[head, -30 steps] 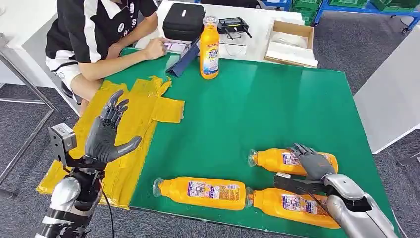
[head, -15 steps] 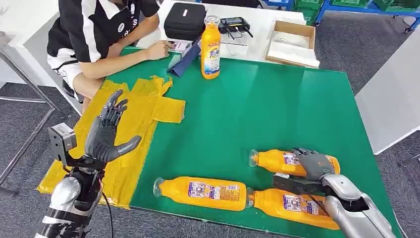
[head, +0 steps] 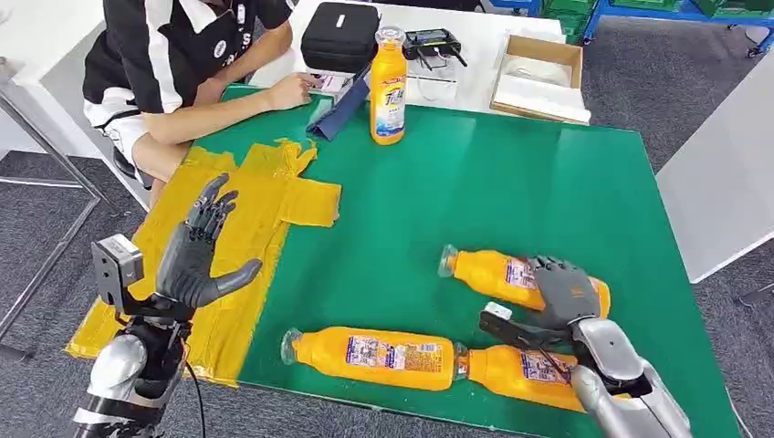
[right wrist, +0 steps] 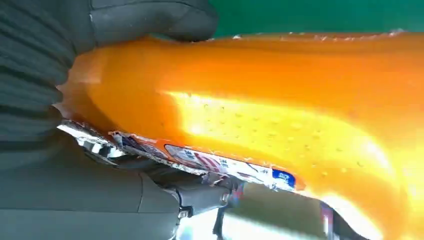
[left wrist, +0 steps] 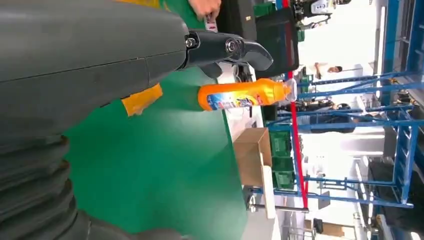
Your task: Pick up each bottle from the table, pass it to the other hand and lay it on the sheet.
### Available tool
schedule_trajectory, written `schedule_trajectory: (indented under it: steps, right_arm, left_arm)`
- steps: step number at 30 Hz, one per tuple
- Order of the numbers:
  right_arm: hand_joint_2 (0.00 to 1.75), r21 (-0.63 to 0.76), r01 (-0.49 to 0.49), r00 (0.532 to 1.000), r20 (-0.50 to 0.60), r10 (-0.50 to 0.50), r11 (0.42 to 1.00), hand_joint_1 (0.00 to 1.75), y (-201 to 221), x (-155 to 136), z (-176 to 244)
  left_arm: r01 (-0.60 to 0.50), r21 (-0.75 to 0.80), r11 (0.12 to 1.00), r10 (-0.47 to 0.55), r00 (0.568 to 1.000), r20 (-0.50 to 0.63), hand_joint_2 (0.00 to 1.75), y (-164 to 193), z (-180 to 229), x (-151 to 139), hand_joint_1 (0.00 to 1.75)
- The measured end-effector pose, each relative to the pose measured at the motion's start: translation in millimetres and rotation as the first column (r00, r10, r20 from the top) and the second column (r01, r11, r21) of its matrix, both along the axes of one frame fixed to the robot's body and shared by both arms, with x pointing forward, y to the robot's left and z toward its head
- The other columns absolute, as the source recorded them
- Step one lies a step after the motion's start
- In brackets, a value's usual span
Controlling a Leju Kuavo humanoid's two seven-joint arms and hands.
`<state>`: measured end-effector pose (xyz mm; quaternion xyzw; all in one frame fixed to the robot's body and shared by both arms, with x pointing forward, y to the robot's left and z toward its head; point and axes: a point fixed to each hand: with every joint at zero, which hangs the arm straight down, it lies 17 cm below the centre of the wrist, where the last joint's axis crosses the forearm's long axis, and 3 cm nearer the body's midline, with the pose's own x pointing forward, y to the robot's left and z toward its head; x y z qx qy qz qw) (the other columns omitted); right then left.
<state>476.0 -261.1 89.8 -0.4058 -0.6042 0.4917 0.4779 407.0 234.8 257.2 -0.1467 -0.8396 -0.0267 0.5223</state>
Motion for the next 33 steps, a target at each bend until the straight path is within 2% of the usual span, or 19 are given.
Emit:
schedule_trajectory:
  steps: [3,5,7,9,13,15,17,20,23,25,29,33]
  right_arm:
    - [1.75,0.226,-0.045,0.970,0.242,-0.011,0.973,1.75,19,-8,71]
    - [1.75,0.390,-0.103,0.930,0.364,-0.051,0.915,1.75,23,-18,117]
    - [1.75,0.539,-0.156,0.906,0.413,-0.098,0.828,1.75,21,-27,149]
    - [1.75,0.652,-0.199,0.890,0.432,-0.143,0.732,1.75,16,-34,172]
    - [1.75,0.704,-0.236,0.872,0.458,-0.174,0.669,1.75,14,-42,191]
    - [1.75,0.759,-0.254,0.886,0.432,-0.171,0.600,1.75,15,-41,192]
    - [1.75,0.830,-0.261,0.921,0.368,-0.131,0.494,1.75,26,-36,186]
    - [1.75,0.871,-0.260,0.948,0.313,-0.063,0.416,1.75,49,-30,179]
    - [1.75,0.892,-0.247,0.966,0.257,0.025,0.379,1.75,84,-19,163]
    - [1.75,0.893,-0.251,0.968,0.233,0.092,0.373,1.75,108,-15,156]
    - [1.75,0.865,-0.289,0.953,0.218,0.212,0.409,1.75,157,-16,145]
    - [1.75,0.791,-0.393,0.906,0.243,0.348,0.470,1.75,211,-27,146]
  left_arm:
    - [0.011,0.005,1.000,-0.011,1.000,-0.003,1.75,-5,-1,0,0.00]
    - [0.037,-0.003,0.999,-0.037,0.999,-0.004,1.75,-14,0,-2,0.00]
    - [0.062,-0.006,0.998,-0.062,0.998,-0.006,1.75,-24,1,-2,0.00]
    - [0.090,-0.013,0.996,-0.090,0.996,-0.006,1.75,-34,4,-3,0.00]
    - [0.119,-0.013,0.993,-0.119,0.993,-0.005,1.75,-46,5,-5,0.00]
    - [0.142,-0.009,0.990,-0.142,0.990,-0.003,1.75,-55,7,-6,0.00]
    - [0.166,-0.001,0.986,-0.166,0.986,-0.004,1.75,-65,9,-6,0.00]
    - [0.210,-0.002,0.978,-0.210,0.978,-0.001,1.75,-82,15,-7,0.00]
    - [0.264,-0.010,0.965,-0.263,0.964,0.018,1.75,-105,27,-8,0.00]
    - [0.290,-0.003,0.957,-0.290,0.956,0.033,1.75,-120,34,-9,0.00]
    - [0.341,0.009,0.940,-0.341,0.939,0.053,1.75,-149,44,-13,0.00]
    - [0.401,0.033,0.916,-0.402,0.913,0.064,1.75,-181,49,-20,0.00]
